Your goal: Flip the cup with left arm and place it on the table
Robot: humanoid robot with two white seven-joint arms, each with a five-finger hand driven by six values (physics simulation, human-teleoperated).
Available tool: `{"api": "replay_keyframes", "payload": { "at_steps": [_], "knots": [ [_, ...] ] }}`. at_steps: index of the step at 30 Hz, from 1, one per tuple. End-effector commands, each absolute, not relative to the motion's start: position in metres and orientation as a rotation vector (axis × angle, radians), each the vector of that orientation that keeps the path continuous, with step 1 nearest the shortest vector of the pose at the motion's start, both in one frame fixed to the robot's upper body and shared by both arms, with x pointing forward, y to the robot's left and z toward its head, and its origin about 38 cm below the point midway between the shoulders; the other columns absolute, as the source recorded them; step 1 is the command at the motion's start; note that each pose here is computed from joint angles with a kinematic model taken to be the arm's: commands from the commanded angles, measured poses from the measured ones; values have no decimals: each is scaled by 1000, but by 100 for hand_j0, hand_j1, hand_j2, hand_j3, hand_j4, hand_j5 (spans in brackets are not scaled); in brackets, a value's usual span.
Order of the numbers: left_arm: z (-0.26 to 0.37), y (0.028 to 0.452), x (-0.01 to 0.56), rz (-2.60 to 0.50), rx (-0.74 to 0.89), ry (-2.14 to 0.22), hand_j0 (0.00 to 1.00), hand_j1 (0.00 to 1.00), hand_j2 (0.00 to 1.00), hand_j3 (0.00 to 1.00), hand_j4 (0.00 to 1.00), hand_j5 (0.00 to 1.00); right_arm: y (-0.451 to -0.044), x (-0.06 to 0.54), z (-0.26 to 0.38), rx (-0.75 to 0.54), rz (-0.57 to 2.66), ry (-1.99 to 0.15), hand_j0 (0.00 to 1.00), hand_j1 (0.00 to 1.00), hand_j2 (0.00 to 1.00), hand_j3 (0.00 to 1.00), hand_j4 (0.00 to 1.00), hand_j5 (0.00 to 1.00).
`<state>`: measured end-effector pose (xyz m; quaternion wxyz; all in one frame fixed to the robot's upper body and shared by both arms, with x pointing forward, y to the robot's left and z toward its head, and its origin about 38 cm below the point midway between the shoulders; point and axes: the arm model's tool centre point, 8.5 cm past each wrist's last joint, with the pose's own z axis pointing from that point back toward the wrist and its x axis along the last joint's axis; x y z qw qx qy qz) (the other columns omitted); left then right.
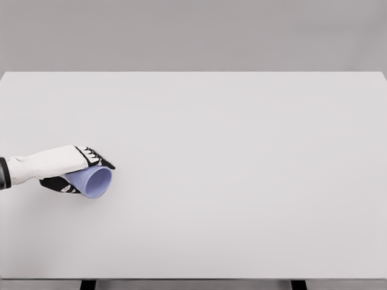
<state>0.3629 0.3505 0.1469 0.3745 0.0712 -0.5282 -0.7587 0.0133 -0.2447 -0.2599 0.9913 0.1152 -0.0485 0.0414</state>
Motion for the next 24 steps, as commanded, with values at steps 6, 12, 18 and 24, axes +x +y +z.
{"api": "replay_keyframes", "payload": {
  "at_steps": [6, 12, 18, 24],
  "knots": [
    [150, 349, 365, -1944, 186, -1363, 51, 51, 51, 51, 51, 51, -245, 13, -260, 231, 83, -97, 100, 100, 100, 100, 100, 100],
    [166, 348, 372, -1868, 173, -1439, 52, 52, 52, 52, 52, 52, -245, 13, -260, 231, 83, -97, 100, 100, 100, 100, 100, 100],
    [182, 349, 381, -1682, 87, -1558, 56, 56, 56, 56, 56, 56, -245, 13, -260, 231, 83, -97, 100, 100, 100, 100, 100, 100],
    [191, 345, 386, -1560, 20, -1638, 56, 56, 56, 56, 56, 56, -245, 13, -260, 231, 83, -97, 100, 100, 100, 100, 100, 100]
  ]
}}
